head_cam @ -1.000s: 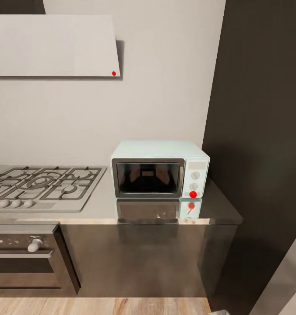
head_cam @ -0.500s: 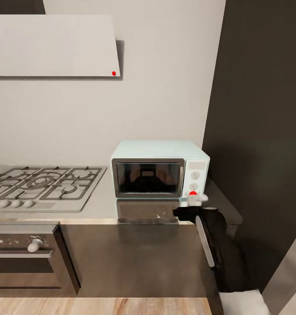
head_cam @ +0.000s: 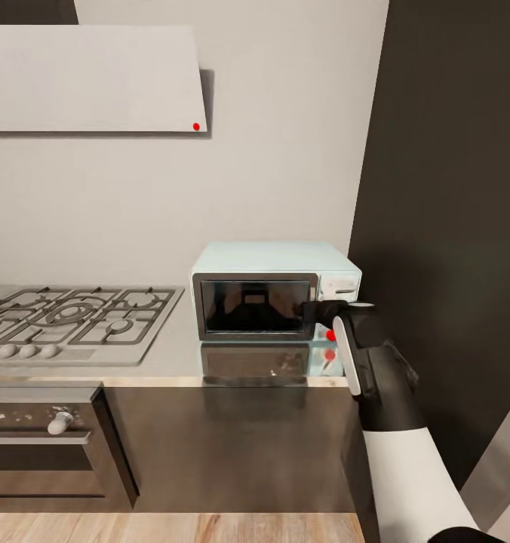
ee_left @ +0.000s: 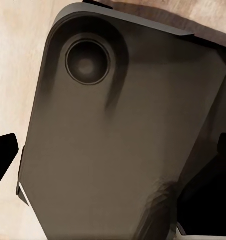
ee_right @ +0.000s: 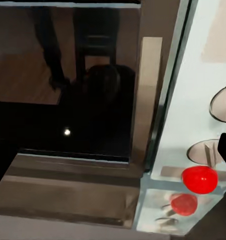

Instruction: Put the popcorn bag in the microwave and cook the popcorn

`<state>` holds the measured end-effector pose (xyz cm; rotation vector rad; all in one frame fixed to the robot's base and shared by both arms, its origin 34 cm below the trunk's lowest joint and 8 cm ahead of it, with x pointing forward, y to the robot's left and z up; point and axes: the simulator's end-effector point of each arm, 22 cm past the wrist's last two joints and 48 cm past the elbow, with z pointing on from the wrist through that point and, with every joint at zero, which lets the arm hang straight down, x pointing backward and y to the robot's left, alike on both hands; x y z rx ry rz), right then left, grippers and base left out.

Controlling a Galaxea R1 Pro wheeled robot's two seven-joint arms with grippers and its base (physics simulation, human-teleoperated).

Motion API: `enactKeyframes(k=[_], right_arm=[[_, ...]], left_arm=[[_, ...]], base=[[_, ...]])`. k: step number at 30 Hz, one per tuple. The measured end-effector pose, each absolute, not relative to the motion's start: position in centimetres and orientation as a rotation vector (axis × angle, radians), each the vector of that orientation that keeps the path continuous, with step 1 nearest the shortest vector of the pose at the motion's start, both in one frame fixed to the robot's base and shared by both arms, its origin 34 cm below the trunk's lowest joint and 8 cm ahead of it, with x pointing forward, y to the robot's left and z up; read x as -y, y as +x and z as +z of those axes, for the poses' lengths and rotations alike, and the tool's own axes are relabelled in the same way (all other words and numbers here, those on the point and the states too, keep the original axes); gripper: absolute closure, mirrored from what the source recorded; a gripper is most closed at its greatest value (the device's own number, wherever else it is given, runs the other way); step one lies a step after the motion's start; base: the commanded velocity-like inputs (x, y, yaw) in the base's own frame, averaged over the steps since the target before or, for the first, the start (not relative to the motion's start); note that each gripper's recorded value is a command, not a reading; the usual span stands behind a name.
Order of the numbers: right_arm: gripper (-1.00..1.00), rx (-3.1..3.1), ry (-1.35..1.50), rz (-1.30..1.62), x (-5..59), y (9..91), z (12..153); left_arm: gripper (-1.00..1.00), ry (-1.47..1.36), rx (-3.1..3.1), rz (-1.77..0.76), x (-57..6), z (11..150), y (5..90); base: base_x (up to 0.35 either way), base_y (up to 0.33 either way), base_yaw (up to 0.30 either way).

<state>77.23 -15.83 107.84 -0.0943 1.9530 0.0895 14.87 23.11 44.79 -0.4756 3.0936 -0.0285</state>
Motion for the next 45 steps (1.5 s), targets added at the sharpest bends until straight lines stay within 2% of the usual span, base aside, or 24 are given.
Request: enactKeyframes(k=[10, 17, 28, 45], right_arm=[[-1.0, -1.975, -0.08, 0.072, 16.2, 81.0, 98.4], [-1.0, -1.958, -0.061, 0.07, 16.8, 81.4, 98.0], [-1.0, -1.961, 0.081, 0.006, 22.3, 81.6, 97.7], [-1.0, -1.969, 0.082, 0.007, 22.3, 81.5, 97.4]], left_arm=[[-1.0, -0.468, -3.094, -0.031, -23.1, 44.8, 14.9], [-1.0, -0.463, -3.094, -0.031, -23.1, 44.8, 14.9], [-1.0, -0.466, -3.095, -0.03, -23.1, 44.8, 14.9], [-1.0, -0.468, -3.094, -0.032, -23.1, 44.8, 14.9]], base=[[0.0, 0.028, 0.0], [0.0, 0.008, 0.0], [0.0, 0.0, 0.0], [0.0, 0.083, 0.0]])
